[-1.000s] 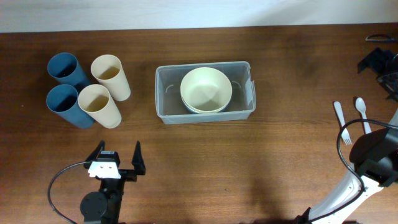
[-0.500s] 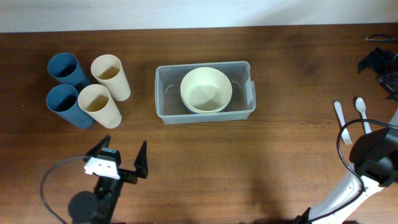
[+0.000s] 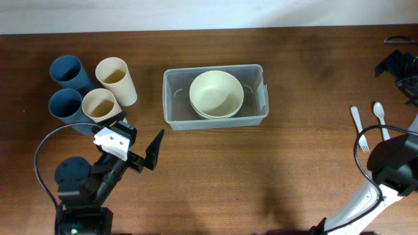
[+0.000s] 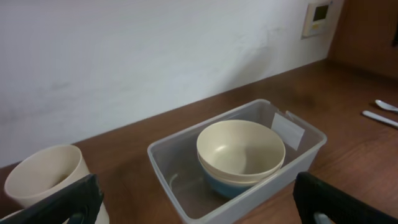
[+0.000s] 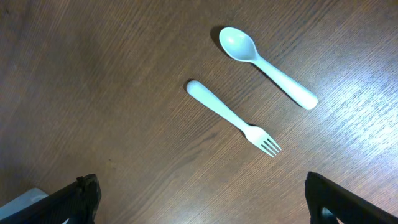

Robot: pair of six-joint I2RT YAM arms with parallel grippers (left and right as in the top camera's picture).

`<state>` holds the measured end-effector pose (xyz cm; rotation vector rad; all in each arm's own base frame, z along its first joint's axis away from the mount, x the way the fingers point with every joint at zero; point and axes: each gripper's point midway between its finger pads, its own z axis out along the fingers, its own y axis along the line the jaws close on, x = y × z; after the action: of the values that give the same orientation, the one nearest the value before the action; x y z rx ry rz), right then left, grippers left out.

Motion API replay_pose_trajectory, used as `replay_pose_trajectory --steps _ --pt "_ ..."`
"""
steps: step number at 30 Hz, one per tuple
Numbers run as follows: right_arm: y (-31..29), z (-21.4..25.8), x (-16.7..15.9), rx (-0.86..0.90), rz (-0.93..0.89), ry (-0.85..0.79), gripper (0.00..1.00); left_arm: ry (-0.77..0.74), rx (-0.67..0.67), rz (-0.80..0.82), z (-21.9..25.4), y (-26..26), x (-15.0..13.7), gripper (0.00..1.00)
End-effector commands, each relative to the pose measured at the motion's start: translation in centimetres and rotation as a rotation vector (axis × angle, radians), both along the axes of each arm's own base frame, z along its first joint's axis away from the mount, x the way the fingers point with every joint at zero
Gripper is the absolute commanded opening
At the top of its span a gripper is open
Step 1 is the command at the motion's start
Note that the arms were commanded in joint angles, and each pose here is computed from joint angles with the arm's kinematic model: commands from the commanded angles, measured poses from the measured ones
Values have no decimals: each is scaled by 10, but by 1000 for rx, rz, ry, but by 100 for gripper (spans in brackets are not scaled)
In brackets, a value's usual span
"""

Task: Pack container
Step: 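Move the left gripper toward the cream and blue cups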

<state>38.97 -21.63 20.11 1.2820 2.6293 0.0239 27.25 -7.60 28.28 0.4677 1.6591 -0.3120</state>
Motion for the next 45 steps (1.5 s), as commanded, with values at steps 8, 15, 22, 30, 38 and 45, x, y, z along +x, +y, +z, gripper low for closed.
replay_pose_trajectory --steps 8,15,22,30,38,45 --pt "0 -2 0 0 -8 5 99 59 39 44 39 7 4 100" --pt "0 -2 0 0 -8 5 99 410 102 6 44 7 12 100" --pt "0 -2 0 0 -8 5 99 493 77 -31 27 2 39 100" --pt "0 -2 0 0 -8 5 99 698 62 205 -18 29 57 100" --pt "0 -2 0 0 -8 5 99 827 118 235 -53 32 58 100" --pt "0 -2 0 0 -8 5 99 838 121 235 -56 32 57 100"
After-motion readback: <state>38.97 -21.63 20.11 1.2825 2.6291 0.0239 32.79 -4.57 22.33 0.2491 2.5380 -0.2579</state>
